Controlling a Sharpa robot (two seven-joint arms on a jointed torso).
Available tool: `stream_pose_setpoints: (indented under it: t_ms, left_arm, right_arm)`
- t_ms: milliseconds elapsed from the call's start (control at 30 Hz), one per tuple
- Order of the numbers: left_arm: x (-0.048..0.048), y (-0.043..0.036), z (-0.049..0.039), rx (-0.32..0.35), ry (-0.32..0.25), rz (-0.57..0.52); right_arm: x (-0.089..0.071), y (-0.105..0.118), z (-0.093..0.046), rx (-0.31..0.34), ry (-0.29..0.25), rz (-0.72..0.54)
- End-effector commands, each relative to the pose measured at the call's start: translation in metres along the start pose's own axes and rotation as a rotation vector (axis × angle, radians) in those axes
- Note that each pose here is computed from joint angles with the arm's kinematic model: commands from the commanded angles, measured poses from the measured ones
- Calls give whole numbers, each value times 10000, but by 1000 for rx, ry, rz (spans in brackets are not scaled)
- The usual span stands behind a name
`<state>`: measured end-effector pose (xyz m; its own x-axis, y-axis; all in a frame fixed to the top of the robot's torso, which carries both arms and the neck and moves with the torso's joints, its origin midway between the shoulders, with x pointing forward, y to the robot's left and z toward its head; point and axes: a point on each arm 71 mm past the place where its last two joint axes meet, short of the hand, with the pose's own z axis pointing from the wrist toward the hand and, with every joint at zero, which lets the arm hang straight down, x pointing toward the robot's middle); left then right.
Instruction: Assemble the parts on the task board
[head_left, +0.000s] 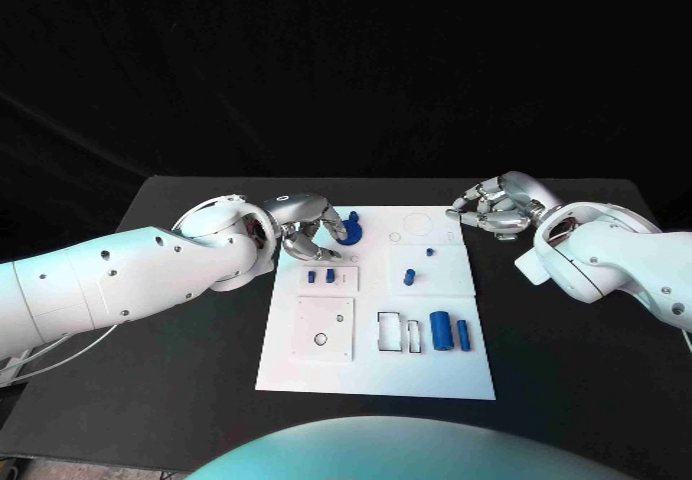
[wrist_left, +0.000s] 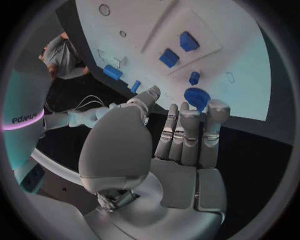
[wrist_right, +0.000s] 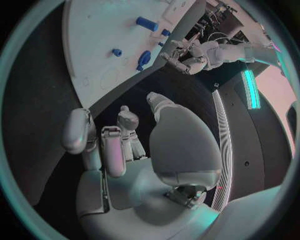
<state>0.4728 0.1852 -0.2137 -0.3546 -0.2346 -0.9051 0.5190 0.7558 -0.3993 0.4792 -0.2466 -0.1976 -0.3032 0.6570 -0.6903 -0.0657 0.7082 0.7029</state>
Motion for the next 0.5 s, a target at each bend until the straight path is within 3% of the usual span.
stream_pose_setpoints:
  t_ms: [33, 167, 267, 500]
  left_arm:
    - [-124, 32, -42, -18, -102, -312]
    - [-238, 155, -98, -71, -205, -580]
    - [-277, 231, -133, -99, -252, -737]
    - [-301, 390, -181, -153, -287, -897]
  right_arm:
    - [17, 21, 14, -26, 9, -19]
    - [49, 68, 35, -70, 26, -72]
    - [91, 117, 49, -115, 50, -139]
    - [261, 230, 78, -213, 118, -377]
